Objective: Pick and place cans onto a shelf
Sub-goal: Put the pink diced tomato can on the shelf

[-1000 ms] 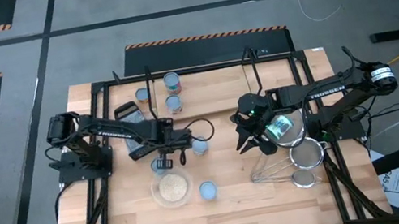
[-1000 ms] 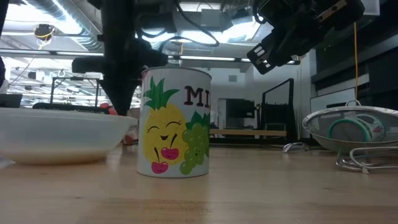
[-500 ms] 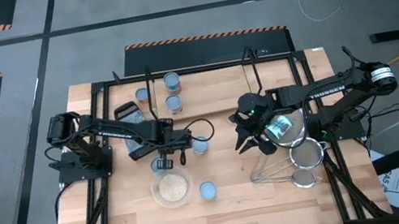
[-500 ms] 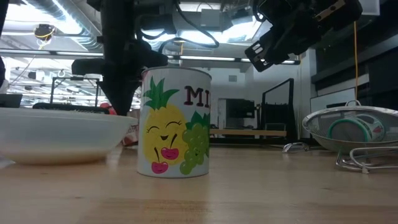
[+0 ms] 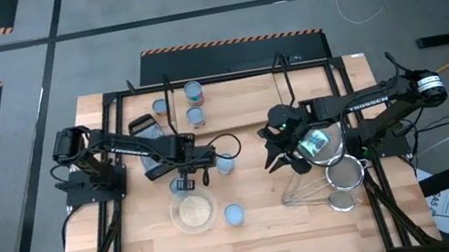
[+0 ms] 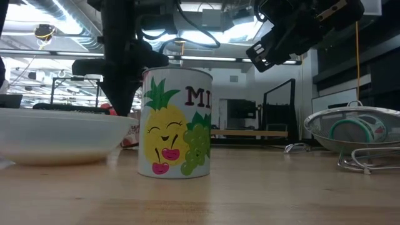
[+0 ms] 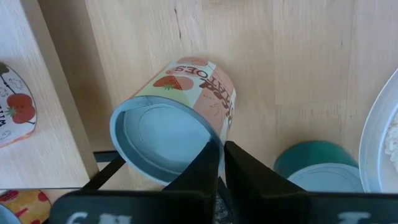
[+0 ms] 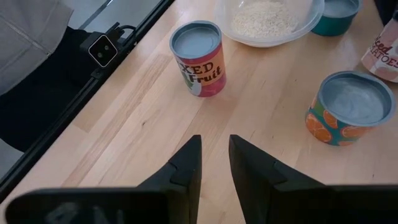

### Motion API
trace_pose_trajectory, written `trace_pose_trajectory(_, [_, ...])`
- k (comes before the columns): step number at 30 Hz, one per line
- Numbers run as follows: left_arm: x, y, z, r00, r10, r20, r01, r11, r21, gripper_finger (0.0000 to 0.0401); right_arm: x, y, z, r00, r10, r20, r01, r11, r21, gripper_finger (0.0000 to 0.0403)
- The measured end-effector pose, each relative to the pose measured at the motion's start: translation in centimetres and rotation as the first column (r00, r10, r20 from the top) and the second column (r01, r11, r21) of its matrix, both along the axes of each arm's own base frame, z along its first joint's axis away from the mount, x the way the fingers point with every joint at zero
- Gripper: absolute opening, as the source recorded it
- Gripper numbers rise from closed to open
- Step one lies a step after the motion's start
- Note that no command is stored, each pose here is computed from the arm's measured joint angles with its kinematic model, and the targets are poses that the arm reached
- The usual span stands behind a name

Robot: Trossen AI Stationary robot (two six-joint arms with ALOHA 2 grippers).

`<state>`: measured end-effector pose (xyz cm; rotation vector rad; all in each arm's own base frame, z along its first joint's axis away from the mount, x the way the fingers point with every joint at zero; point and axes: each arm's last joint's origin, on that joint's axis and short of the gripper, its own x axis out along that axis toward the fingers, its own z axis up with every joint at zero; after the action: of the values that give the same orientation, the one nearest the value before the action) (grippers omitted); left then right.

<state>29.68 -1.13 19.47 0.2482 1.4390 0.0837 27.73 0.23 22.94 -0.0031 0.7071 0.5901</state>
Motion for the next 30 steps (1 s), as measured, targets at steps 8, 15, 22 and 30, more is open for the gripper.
trace_pose_trajectory(8, [0.0, 0.0, 0.0, 1.0, 0.001, 0.0, -0.001, 1.0, 0.0, 0.003, 0.0, 0.0, 0.0, 1.0, 0.0, 0.0, 0.0, 1.0, 0.0, 0.0086])
trace_pose_trajectory(15, [0.0, 0.0, 0.0, 1.0, 0.001, 0.0, -0.001, 1.0, 0.0, 0.006, 0.0, -0.01, 0.0, 1.0, 0.0, 0.0, 0.0, 1.0, 0.0, 0.0086])
trace_pose_trajectory(22, [0.26, -0.02, 0.04, 1.0, 0.007, 0.029, -0.007, 1.0, -0.003, 0.0075, 0.0, 0.0, 0.0, 1.0, 0.0, 0.0, 0.0, 1.0, 0.0, 0.0086])
trace_pose_trajectory(30, [0.27, 0.01, 0.03, 0.999, 0.031, 0.036, -0.031, 1.0, 0.001, 0.0072, 0.0, 0.0, 0.0, 1.0, 0.0, 0.0, 0.0, 1.0, 0.0, 0.0086])
